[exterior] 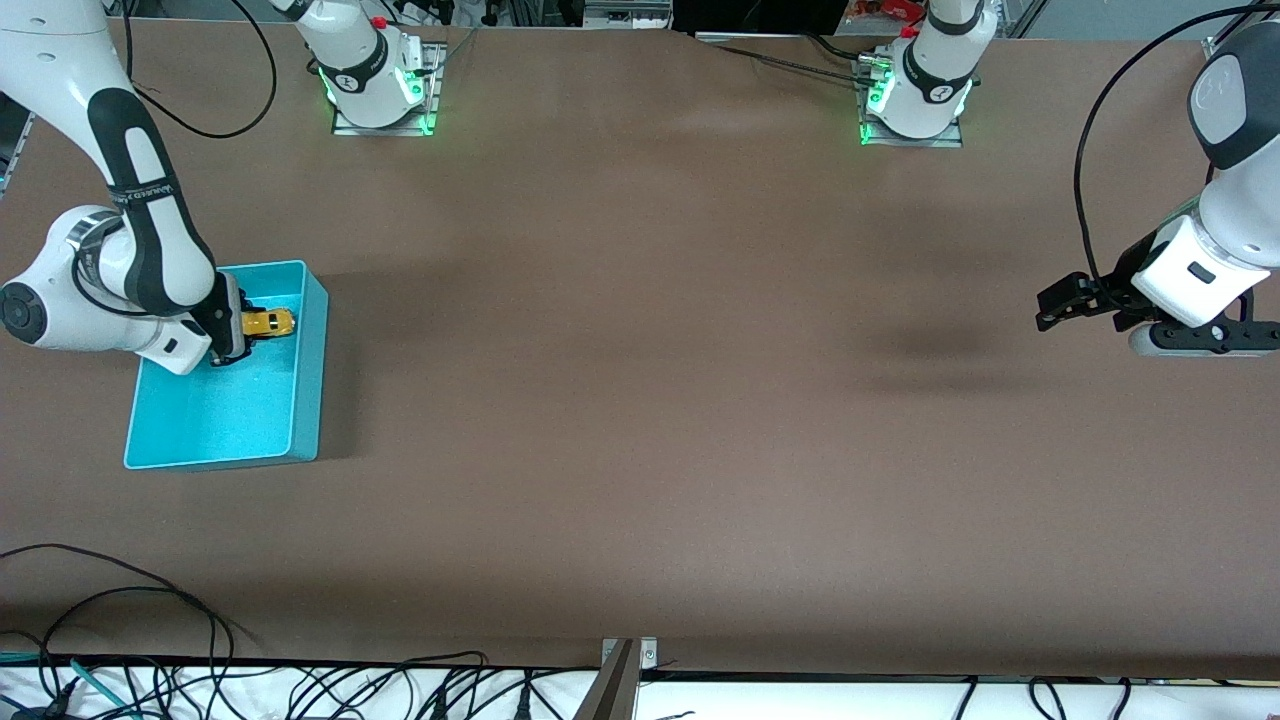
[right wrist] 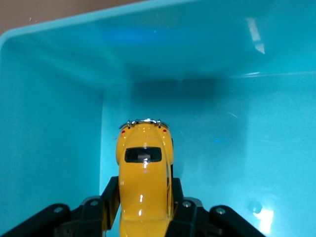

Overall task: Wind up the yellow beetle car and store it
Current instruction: 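Move the car over the cyan bin and lower it inside, then open the right gripper and lift it out of the bin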

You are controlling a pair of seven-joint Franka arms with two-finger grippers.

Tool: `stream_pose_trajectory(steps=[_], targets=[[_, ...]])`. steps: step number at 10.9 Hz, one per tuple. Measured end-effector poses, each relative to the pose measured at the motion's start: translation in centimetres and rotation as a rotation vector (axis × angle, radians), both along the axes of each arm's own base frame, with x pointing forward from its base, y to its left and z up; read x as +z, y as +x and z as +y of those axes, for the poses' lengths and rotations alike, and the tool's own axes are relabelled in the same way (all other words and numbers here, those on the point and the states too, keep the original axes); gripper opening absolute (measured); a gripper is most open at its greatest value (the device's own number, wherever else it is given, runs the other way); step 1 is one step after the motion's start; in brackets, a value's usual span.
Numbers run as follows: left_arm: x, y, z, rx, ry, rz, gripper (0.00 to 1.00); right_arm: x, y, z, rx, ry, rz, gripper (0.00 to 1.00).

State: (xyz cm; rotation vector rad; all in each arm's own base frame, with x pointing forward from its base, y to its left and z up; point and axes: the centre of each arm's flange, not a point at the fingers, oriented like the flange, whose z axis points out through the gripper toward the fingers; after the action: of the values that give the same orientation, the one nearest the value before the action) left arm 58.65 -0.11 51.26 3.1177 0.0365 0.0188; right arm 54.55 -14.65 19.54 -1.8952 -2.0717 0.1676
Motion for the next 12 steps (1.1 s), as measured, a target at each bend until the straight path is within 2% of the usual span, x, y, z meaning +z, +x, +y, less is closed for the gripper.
stream_pose_trajectory(steps=[4, 6, 8, 10, 12], targets=[[0.0, 0.0, 0.0, 0.000, 0.000, 0.001, 1.00, -0.3, -0.1, -0.4, -0.019, 0.003, 0.003, 0.48], [0.0, 0.0, -0.1, -0.001, 0.000, 0.001, 1.00, -0.2, 0.3, -0.4, -0.028, 0.006, -0.011, 0.71], [0.0, 0.0, -0.1, -0.002, 0.000, 0.002, 1.00, 2.1, 1.7, 0.4, -0.082, -0.012, -0.051, 0.96], [0.0, 0.0, -0.1, -0.002, 0.000, 0.002, 1.00, 6.2, 2.8, 2.6, -0.141, -0.017, -0.081, 1.00], [0.0, 0.0, -0.1, -0.002, 0.000, 0.002, 1.00, 10.4, 3.5, 4.3, -0.186, -0.016, -0.142, 1.00]])
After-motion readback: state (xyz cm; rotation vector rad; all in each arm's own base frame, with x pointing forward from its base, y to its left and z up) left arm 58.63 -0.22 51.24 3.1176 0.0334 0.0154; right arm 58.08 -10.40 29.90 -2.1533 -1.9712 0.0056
